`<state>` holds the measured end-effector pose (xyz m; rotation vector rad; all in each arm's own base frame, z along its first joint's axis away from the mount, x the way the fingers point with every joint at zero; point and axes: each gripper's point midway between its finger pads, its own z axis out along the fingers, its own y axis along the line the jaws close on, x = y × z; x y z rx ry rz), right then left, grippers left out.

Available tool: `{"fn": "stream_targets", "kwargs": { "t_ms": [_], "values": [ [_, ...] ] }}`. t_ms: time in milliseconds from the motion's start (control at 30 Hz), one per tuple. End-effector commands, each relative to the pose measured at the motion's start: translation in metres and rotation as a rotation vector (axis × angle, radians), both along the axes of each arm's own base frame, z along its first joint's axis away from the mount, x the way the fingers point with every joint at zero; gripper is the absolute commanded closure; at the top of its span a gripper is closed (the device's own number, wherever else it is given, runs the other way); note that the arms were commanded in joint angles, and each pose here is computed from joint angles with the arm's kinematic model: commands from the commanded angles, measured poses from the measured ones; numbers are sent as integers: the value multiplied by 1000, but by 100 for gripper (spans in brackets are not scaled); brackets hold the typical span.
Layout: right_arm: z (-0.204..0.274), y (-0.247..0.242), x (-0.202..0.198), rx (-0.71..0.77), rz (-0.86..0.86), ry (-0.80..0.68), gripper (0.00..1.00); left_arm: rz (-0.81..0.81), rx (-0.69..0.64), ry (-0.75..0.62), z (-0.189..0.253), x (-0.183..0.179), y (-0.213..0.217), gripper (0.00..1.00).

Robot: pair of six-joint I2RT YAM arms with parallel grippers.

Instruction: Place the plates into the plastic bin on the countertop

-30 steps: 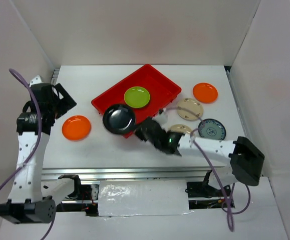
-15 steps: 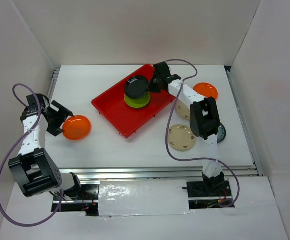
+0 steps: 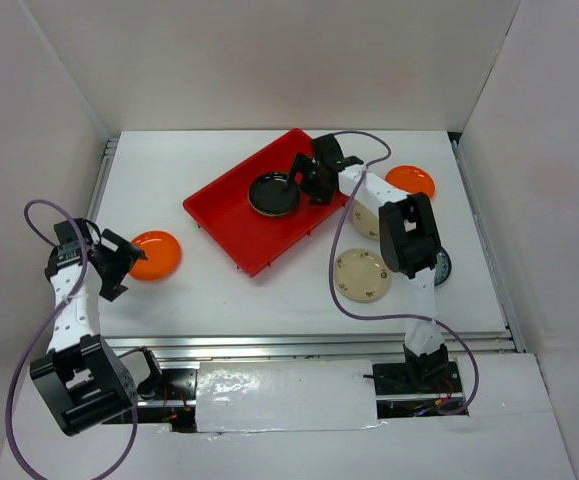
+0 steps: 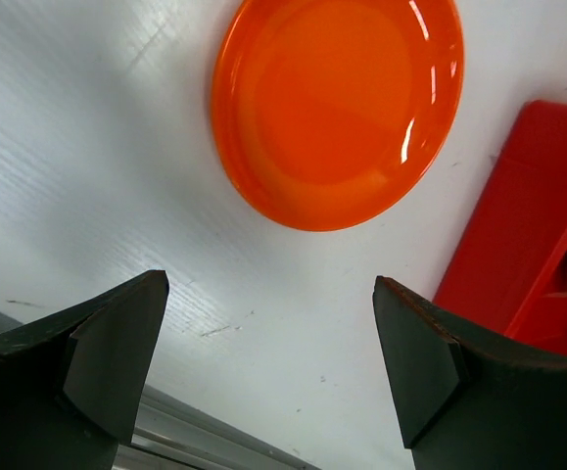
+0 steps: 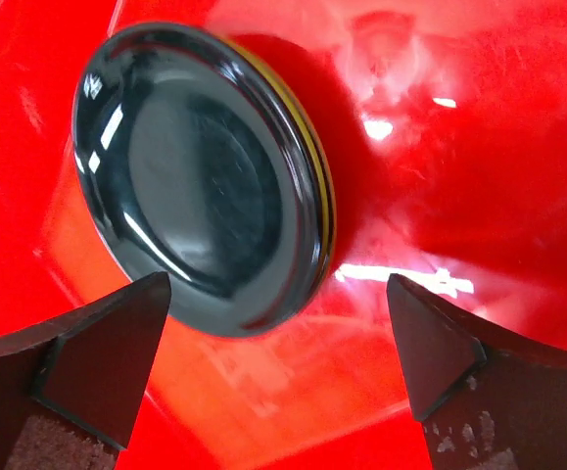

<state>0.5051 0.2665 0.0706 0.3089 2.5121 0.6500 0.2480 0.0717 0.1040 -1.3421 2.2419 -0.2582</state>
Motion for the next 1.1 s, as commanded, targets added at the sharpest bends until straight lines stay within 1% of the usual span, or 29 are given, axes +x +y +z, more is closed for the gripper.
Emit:
{"fn": "stream_targets", "kwargs": {
  "t_ms": [0,133,167,200,333,400,433,467,500,533,567,600,633,667,700,733,767,800,833,900,933,967,1000,1033,1067],
  "values": [
    [64,6,-5,22,26,-136,0,22,34,-35,7,-4,2,1],
    [86,-7,-11,-95,-36,-184,0,86,57,-3,-3,-19,5,1],
    [96,-17,-8,-147,-88,-214,0,95,55,3,-7,-24,3,1],
    [103,-19,-12,-170,-96,-230,0,107,62,6,-10,-26,4,1],
    [137,-11,-27,-185,-91,-311,0,156,22,34,-32,-32,0,1],
    [163,-7,-39,-152,-66,-370,0,153,-4,39,-41,-29,-3,1],
    [186,-3,-50,-116,-43,-414,0,149,-18,16,-44,-22,-4,1],
    [187,8,-65,-84,21,-412,0,152,-32,23,-49,-19,-4,1],
    [203,15,-73,-49,67,-462,0,156,-39,20,-53,-16,-3,1],
    [213,19,-95,-6,131,-489,0,168,-45,-20,-53,-6,0,1],
    [220,30,-112,44,201,-513,0,170,-62,-29,-57,-1,-1,1],
    [241,47,-128,156,296,-577,0,191,-87,-50,-58,4,-3,1],
    [241,44,-153,209,346,-591,0,187,-100,-89,-61,13,-4,1],
    [246,46,-165,257,384,-619,0,189,-109,-113,-61,18,-4,1],
    [263,52,-180,334,439,-678,0,201,-117,-130,-60,22,-4,1],
    [257,44,-197,345,447,-666,0,206,-117,-136,-62,26,-2,1],
    [262,43,-202,362,452,-691,0,220,-107,-131,-64,27,1,1],
    [275,40,-217,386,458,-724,0,225,-106,-128,-65,29,2,1],
    [266,38,-223,384,460,-710,0,232,-107,-113,-70,28,4,1],
    [266,30,-239,399,454,-723,0,250,-105,-86,-80,27,6,4],
    [268,26,-244,405,446,-730,0,256,-104,-77,-83,27,6,7],
    [269,24,-247,419,435,-732,0,272,-103,-69,-87,26,8,13],
    [278,17,-255,432,427,-756,0,276,-106,-60,-92,24,7,15],
    [274,13,-257,429,412,-753,0,281,-119,-46,-97,22,6,18],
    [274,9,-259,427,401,-749,0,287,-122,-35,-100,20,5,25]
  ]
}}
